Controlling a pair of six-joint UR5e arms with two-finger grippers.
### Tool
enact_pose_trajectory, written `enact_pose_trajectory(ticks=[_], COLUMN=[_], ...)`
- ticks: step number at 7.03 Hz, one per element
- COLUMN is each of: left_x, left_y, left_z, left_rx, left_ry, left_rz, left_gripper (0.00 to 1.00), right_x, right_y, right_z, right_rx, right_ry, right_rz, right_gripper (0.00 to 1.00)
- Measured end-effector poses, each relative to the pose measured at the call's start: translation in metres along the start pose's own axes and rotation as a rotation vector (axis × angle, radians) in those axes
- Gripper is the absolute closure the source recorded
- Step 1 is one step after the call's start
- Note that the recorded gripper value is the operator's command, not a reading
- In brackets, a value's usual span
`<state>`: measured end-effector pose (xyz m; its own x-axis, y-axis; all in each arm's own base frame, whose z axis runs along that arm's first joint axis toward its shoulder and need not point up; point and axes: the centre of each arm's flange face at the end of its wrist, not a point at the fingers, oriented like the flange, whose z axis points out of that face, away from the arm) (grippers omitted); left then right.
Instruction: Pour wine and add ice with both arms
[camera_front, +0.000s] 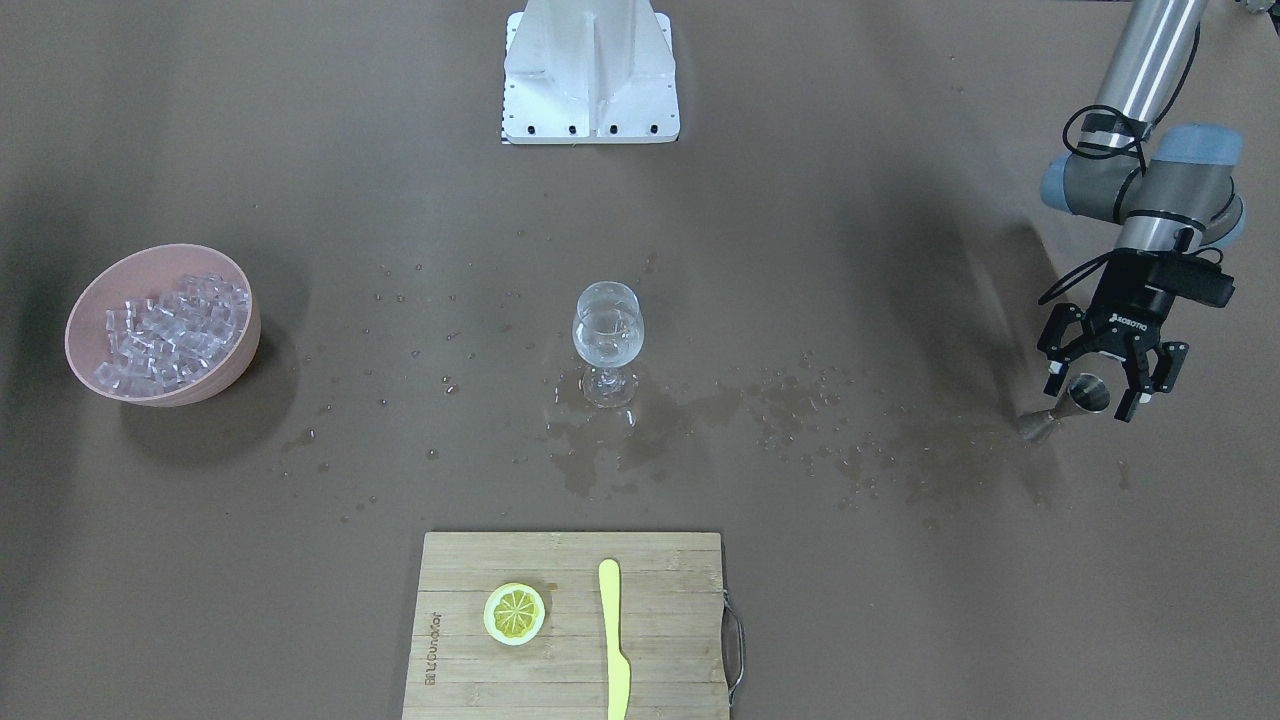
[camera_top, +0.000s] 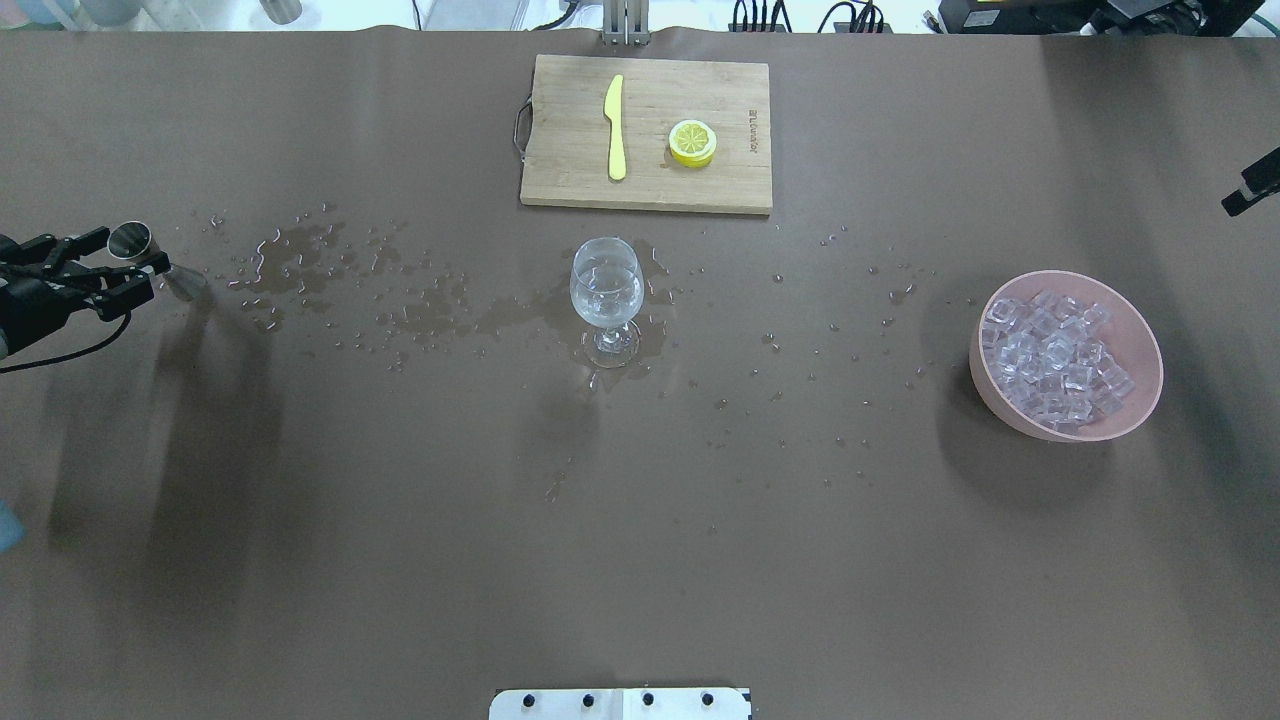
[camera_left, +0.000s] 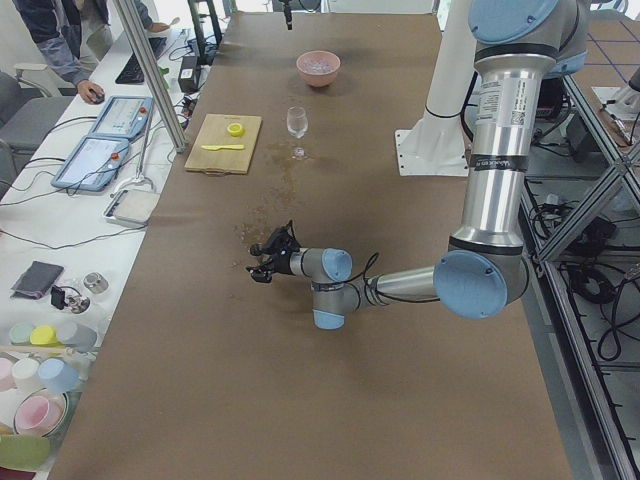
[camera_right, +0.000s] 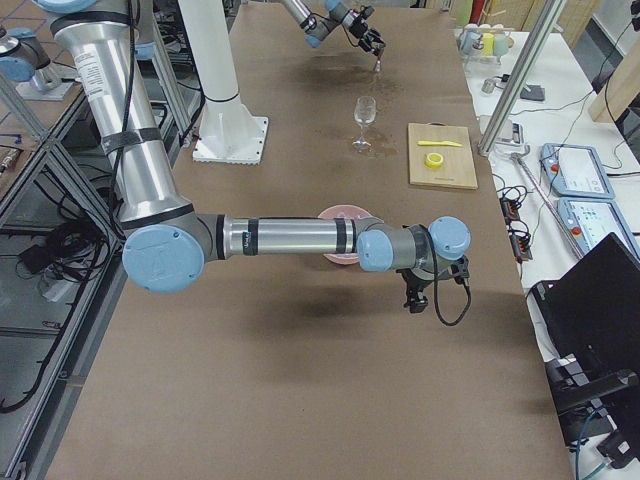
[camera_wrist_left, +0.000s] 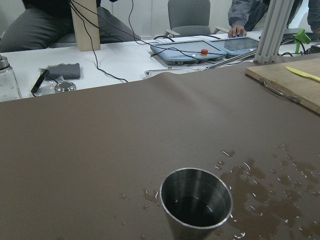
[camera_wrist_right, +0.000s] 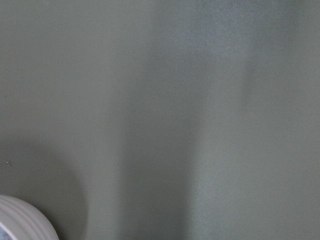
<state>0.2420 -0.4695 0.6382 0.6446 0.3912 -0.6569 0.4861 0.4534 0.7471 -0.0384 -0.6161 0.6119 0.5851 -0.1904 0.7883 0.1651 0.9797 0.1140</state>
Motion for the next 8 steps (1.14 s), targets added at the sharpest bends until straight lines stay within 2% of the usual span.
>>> enact_pose_trajectory(ticks=[1, 4, 5, 6, 7, 8], left_x=[0.005, 0.022, 0.022, 0.021, 0.019, 0.017], left_y=[0.006, 0.017, 0.019, 0.021, 0.023, 0.025], left_z=[0.004, 0.011, 0.011, 0.011, 0.011, 0.013], left_rx=[-0.004, -0.002, -0.005, -0.009, -0.015, -0.022], left_ry=[-0.005, 0.002, 0.002, 0.001, -0.004, -0.011], left_rz=[0.003, 0.007, 0.007, 0.008, 0.009, 0.008], left_gripper=[0.12, 0.33, 0.33, 0.40, 0.54, 0.59], right_x=[0.000, 0.000, 0.000, 0.000, 0.000, 0.001], right_y=[0.000, 0.000, 0.000, 0.001, 0.001, 0.001], right_z=[0.000, 0.000, 0.000, 0.000, 0.001, 0.001], right_rx=[0.000, -0.001, 0.000, 0.000, -0.001, -0.001], right_ry=[-0.001, -0.002, -0.005, -0.009, -0.010, -0.011], right_rz=[0.001, 0.002, 0.002, 0.001, 0.002, 0.002], right_gripper=[0.00, 0.00, 0.00, 0.00, 0.00, 0.00])
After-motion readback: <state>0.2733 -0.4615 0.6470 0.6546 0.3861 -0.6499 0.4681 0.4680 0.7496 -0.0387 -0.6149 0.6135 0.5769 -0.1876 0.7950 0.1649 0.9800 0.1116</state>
